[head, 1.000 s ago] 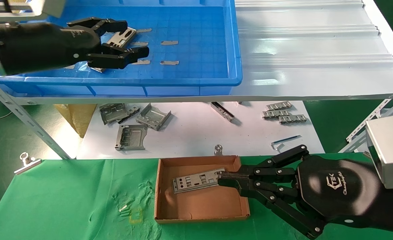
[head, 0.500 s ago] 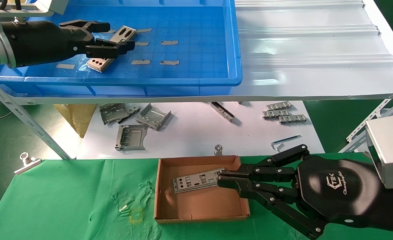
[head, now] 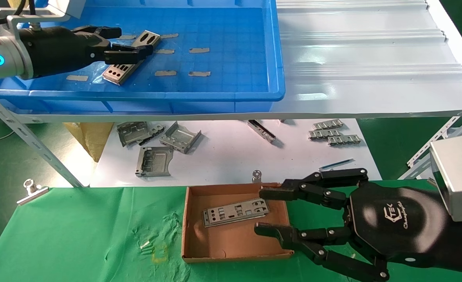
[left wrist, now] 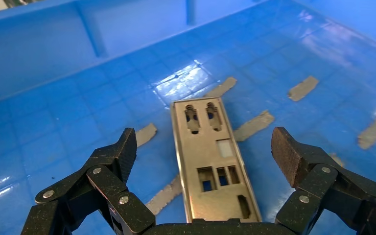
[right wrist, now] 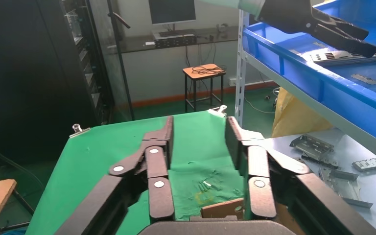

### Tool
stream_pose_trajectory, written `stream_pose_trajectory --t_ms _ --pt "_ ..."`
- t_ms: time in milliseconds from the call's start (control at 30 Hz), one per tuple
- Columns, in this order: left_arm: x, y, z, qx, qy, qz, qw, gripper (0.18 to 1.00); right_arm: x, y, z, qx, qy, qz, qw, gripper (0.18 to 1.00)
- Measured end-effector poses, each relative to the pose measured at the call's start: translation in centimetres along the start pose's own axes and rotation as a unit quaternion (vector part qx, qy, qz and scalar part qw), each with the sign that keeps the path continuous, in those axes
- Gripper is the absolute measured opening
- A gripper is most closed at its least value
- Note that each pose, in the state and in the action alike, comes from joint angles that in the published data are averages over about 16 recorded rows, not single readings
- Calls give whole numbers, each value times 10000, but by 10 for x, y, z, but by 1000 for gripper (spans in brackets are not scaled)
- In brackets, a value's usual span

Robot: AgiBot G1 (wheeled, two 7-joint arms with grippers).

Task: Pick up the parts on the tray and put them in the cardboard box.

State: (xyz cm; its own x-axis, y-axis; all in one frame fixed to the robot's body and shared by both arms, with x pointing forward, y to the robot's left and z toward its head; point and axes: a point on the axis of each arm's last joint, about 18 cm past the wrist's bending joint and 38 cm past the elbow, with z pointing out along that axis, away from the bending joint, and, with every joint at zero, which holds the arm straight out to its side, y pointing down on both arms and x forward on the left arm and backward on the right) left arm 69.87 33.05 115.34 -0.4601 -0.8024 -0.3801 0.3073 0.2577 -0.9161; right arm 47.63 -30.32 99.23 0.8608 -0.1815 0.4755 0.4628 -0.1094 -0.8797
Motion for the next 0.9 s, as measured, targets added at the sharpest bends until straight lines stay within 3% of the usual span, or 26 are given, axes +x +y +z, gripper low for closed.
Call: stream_pose_trajectory --t_ms 467,633,900 --pt "1 2 9 -35 -133 96 9999 951 0 0 0 0 0 0 10000 704" --pt "1 1 11 -18 -156 128 9998 890 0 0 0 0 0 0 10000 816" --pt "1 0 12 -8 -174 180 9997 741 0 0 0 0 0 0 10000 927"
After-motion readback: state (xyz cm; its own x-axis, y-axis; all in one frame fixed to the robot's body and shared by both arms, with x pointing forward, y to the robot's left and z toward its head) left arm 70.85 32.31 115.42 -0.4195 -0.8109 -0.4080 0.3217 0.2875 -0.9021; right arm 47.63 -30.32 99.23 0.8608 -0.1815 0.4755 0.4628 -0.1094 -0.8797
